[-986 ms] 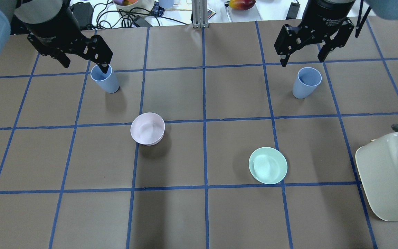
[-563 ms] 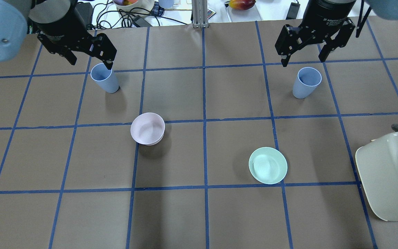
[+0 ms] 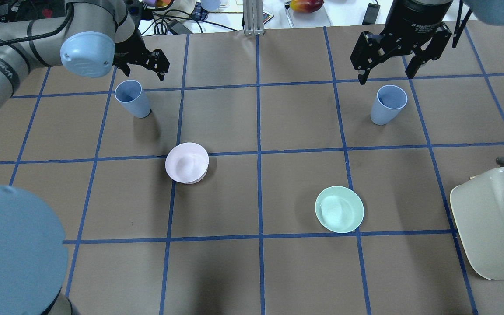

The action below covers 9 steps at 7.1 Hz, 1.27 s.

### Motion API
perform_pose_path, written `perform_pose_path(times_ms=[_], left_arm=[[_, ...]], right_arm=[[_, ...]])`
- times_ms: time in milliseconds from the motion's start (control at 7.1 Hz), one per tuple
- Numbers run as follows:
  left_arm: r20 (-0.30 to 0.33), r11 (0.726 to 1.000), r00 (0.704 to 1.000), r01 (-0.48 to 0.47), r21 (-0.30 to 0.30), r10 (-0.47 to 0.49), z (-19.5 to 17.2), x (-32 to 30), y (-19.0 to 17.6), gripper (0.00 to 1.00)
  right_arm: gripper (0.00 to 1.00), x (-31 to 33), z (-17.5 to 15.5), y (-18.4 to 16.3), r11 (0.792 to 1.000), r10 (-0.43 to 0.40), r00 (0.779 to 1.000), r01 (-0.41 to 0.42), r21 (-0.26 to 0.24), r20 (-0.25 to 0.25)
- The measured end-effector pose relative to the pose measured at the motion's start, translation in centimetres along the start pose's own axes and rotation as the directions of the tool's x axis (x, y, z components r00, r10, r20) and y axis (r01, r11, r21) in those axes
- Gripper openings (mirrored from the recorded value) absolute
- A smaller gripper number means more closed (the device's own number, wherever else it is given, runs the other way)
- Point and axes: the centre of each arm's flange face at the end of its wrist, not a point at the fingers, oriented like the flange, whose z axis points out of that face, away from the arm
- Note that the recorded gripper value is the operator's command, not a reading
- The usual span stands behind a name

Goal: Stack blue cups with both arms

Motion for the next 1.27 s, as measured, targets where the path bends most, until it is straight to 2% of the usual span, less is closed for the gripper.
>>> perform_pose_path(times_ms=[141, 282, 423, 704, 845, 986, 1268], left_arm=[[-0.002, 0.999, 1.0, 0.029, -0.024, -0.029, 2.5, -1.3, -0.5, 0.75], [-0.006, 0.997, 0.998, 0.057, -0.056, -0.058, 4.6, -2.6, -0.2, 0.25], [-0.011, 0.994, 0.998, 0.068, -0.081, -0.069, 6.1, -3.0, 0.3, 0.0], [-0.014, 0.993, 0.997, 0.078, -0.092, -0.079, 7.3, -3.2, 0.6, 0.0], [-0.011, 0.993, 0.996, 0.085, -0.076, -0.086, 7.2, -3.0, 0.4, 0.0], [-0.007, 0.993, 0.994, 0.11, -0.045, -0.11, 6.6, -1.9, 0.0, 0.0], [-0.019, 0.985, 0.986, 0.168, 0.045, -0.168, 3.3, 6.6, -1.9, 0.0]], right_arm=[[1.0, 0.7, 0.0, -0.1, 1.0, 0.011, 1.0, -0.011, 0.001, 0.0], [1.0, 1.9, 0.1, -0.2, 1.0, 0.026, 1.0, -0.026, 0.0, 0.002], [1.0, 3.6, 0.2, -0.4, 0.999, 0.048, 0.999, -0.048, -0.002, 0.007], [1.0, 7.2, 1.6, -1.8, 0.998, 0.066, 0.998, -0.066, 0.003, 0.013], [1.0, 8.5, 3.4, -3.8, 0.998, 0.067, 0.998, -0.067, 0.022, 0.003], [1.0, 9.7, 5.6, -6.0, 0.997, 0.069, 0.998, -0.069, 0.041, -0.005], [1.0, 12.9, 11.3, -9.5, 0.996, 0.086, 0.996, -0.086, 0.014, 0.008]])
